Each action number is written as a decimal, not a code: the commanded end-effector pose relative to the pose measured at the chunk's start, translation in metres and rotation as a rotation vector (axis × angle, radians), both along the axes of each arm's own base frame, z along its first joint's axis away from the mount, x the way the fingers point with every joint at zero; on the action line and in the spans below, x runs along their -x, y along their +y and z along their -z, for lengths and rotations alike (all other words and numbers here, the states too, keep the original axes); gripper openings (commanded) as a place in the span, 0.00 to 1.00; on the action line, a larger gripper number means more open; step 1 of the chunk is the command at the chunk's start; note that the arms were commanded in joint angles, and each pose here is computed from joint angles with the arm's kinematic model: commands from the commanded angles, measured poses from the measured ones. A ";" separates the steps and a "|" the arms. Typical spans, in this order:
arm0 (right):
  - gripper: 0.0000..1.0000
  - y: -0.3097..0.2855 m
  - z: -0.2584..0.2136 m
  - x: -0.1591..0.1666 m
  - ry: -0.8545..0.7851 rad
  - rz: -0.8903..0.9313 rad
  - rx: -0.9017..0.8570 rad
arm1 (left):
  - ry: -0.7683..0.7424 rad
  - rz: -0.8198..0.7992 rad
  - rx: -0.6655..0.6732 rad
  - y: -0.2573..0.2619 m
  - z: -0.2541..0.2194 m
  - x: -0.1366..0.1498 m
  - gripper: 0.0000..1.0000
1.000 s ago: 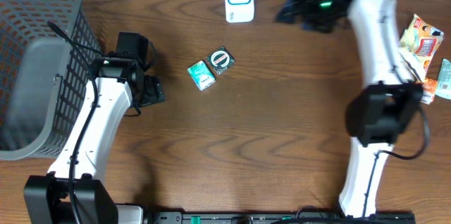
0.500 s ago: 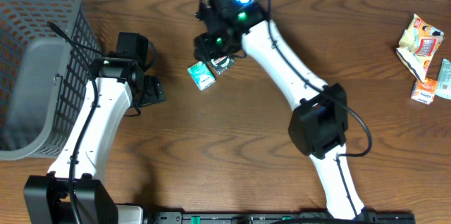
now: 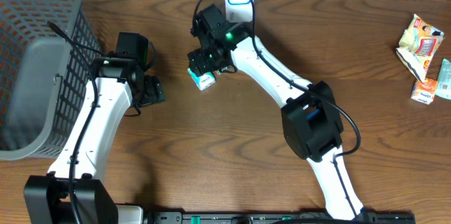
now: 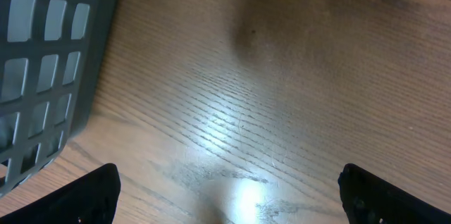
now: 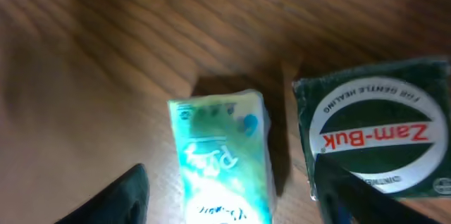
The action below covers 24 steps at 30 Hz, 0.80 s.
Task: Scan the item barcode
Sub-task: 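Reach left and grasp the green mint box with the right gripper, then lift the mint box up to the white scanner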
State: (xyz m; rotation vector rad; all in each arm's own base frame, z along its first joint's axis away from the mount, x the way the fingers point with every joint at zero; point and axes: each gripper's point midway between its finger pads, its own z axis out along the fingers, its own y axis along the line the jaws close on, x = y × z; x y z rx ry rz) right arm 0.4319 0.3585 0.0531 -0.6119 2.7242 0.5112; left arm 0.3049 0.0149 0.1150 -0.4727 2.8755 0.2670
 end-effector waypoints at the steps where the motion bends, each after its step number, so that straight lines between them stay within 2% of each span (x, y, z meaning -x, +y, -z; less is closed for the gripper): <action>1: 0.62 -0.004 0.015 0.006 0.024 0.003 0.004 | 0.002 -0.019 -0.018 0.004 0.000 0.002 0.98; 6: 0.52 0.006 0.026 0.015 0.060 -0.031 -0.066 | 0.003 -0.019 -0.018 0.004 0.001 0.002 0.98; 12: 0.49 0.007 0.031 0.017 0.065 -0.035 -0.072 | 0.003 -0.019 -0.018 0.004 0.001 0.002 0.98; 15: 0.38 0.004 0.035 0.021 0.080 -0.033 -0.062 | 0.002 -0.020 -0.018 0.004 0.001 0.002 0.97; 18: 0.36 0.004 0.039 0.027 0.110 -0.042 -0.070 | 0.002 -0.019 -0.018 0.004 0.001 0.002 0.98; 23: 0.11 0.003 0.042 0.037 0.153 -0.052 -0.071 | 0.002 -0.019 -0.018 0.004 0.000 0.002 0.98; 24: 0.01 0.004 0.041 0.041 0.168 -0.057 -0.078 | 0.003 -0.019 -0.018 0.004 0.001 0.002 0.98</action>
